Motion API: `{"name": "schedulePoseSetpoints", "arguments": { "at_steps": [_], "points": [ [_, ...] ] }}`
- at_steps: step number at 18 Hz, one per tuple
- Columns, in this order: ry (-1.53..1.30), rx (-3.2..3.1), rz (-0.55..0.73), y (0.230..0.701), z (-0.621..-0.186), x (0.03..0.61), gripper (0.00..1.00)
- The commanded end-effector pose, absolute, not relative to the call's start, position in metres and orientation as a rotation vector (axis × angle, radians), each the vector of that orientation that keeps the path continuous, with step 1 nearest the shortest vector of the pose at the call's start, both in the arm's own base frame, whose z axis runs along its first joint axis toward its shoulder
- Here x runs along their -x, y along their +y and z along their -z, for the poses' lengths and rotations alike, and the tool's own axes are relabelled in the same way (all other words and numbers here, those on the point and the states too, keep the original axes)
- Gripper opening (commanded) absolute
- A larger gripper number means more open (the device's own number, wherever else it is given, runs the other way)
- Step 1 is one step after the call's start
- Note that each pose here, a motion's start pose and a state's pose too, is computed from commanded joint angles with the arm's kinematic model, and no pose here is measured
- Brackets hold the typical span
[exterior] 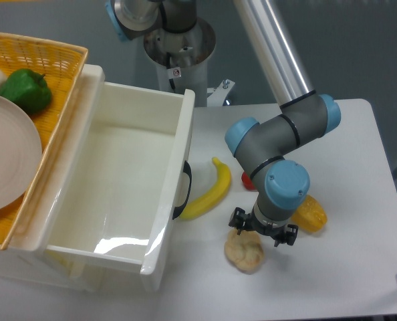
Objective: Pick up the round bread
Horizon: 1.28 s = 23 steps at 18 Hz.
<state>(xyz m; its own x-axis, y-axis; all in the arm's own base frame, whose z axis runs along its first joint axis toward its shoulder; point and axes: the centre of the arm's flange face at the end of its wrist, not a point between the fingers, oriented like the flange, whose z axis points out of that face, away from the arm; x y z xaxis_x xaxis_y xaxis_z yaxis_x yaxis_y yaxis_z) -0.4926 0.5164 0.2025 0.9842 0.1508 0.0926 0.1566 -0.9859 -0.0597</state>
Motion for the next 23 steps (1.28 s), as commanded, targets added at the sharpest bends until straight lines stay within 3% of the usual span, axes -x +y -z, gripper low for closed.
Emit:
{"name": "schedulePoseSetpoints", "arguments": {
  "at_steps": [3,8,9,18,23],
  "points": [
    [-0.219,3.063,0.146,0.516,-0.2,0.491,0.57],
    [-0.175,3.065,0.145,0.516,-0.201,0.491,0.04],
    [-0.163,3.064,0.142,0.516,-0.202,0.491,0.0],
    [-0.122,3.057,0.086,0.51,-0.23,0.492,0.0],
    [0.114,3.101,-0.017,0.49,-0.257,0.504,0.0]
  ]
}}
